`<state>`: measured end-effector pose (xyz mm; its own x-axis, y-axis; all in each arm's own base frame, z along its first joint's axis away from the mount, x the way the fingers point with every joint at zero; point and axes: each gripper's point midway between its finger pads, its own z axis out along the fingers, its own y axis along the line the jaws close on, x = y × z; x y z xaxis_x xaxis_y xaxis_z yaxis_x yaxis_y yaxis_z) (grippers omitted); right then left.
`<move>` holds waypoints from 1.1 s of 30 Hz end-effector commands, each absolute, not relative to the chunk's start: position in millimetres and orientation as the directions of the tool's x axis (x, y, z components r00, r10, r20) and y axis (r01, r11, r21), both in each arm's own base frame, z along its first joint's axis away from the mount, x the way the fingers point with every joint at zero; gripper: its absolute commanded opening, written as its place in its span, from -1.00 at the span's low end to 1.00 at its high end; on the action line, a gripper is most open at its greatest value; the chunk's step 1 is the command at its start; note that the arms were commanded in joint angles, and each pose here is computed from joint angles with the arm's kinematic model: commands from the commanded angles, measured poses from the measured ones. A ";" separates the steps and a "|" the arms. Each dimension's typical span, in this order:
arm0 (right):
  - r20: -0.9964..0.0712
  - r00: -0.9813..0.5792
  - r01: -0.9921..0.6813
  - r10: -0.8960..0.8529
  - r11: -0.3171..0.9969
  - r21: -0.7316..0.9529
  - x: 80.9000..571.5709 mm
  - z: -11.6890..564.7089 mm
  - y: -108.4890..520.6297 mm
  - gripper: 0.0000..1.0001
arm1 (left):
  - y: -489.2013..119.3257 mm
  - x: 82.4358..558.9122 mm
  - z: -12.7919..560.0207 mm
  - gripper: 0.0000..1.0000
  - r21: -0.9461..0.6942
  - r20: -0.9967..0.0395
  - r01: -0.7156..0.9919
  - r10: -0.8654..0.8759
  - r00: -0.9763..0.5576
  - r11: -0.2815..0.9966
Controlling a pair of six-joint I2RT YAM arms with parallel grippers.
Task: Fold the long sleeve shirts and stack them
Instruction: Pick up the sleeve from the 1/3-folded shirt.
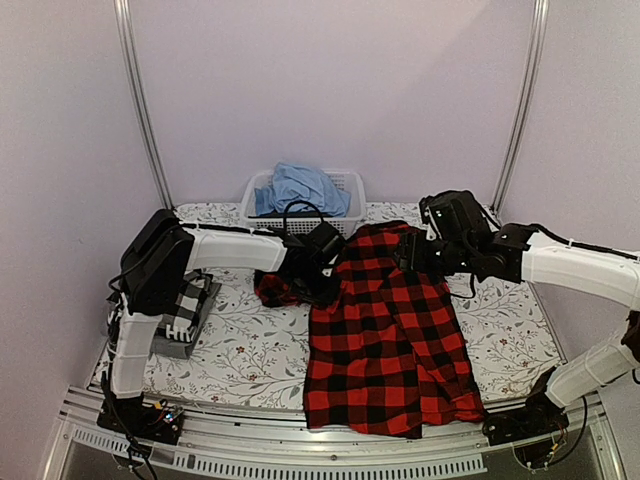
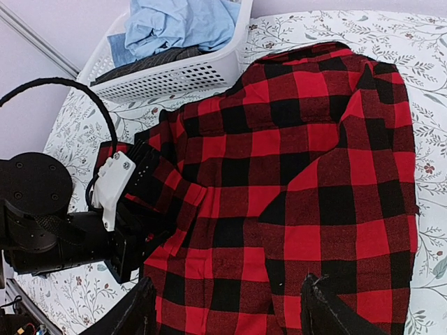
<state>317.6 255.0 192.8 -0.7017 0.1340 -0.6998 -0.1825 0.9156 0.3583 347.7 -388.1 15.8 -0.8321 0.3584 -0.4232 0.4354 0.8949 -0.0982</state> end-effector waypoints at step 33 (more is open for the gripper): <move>-0.677 -0.728 -0.210 0.110 0.904 0.372 323.5 188.3 274.1 0.39 | -379.4 341.2 -8.1 -0.10 0.109 -0.404 0.475 0.476 -0.781 0.873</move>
